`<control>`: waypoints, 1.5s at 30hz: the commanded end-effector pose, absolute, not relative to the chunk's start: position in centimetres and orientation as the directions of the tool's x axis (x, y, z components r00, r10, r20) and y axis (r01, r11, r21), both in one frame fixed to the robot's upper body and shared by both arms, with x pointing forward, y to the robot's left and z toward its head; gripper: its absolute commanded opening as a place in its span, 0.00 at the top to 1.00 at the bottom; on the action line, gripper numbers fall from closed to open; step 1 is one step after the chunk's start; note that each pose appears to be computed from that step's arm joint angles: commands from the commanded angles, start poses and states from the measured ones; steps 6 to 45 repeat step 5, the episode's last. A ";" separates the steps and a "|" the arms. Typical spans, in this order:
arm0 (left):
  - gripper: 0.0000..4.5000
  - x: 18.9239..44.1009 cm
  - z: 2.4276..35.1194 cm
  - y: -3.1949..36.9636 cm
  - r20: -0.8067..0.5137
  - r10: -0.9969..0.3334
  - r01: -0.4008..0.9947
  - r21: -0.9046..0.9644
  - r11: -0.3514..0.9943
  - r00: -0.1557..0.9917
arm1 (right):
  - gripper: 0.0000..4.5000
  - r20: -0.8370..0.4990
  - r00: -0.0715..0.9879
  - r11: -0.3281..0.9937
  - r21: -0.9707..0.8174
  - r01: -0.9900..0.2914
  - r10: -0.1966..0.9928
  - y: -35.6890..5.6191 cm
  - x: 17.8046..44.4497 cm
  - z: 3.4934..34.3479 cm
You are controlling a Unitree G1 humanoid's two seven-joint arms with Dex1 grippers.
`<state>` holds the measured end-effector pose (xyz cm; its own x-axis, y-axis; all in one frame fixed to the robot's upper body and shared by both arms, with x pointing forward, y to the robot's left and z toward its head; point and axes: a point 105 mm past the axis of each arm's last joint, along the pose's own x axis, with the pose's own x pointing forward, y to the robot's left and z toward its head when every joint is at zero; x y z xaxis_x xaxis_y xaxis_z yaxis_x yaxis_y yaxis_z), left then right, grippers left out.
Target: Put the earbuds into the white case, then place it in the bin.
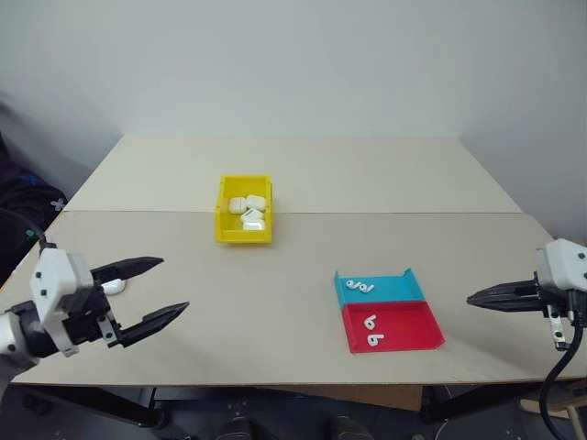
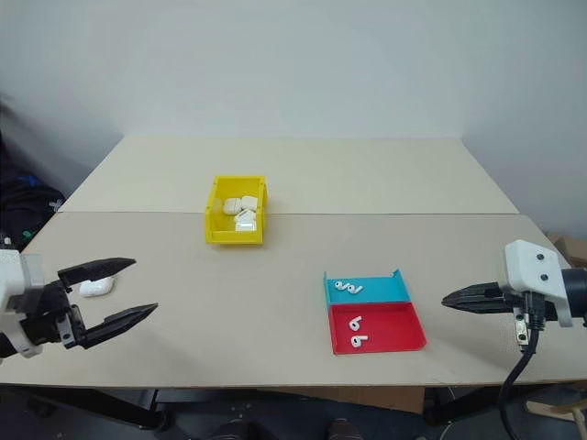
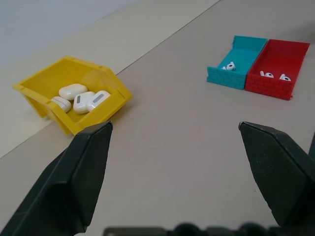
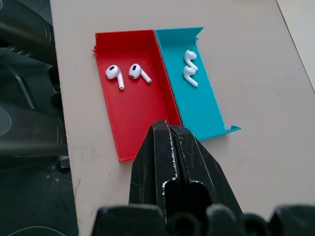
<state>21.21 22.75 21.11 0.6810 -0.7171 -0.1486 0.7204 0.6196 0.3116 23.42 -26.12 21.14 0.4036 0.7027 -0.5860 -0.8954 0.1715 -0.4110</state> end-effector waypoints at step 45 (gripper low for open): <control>0.01 20.7 22.0 22.5 -0.130 -0.715 0.711 0.323 0.625 0.687 | 1.00 -0.591 0.409 0.138 -0.449 -0.883 0.696 -25.7 23.6 21.7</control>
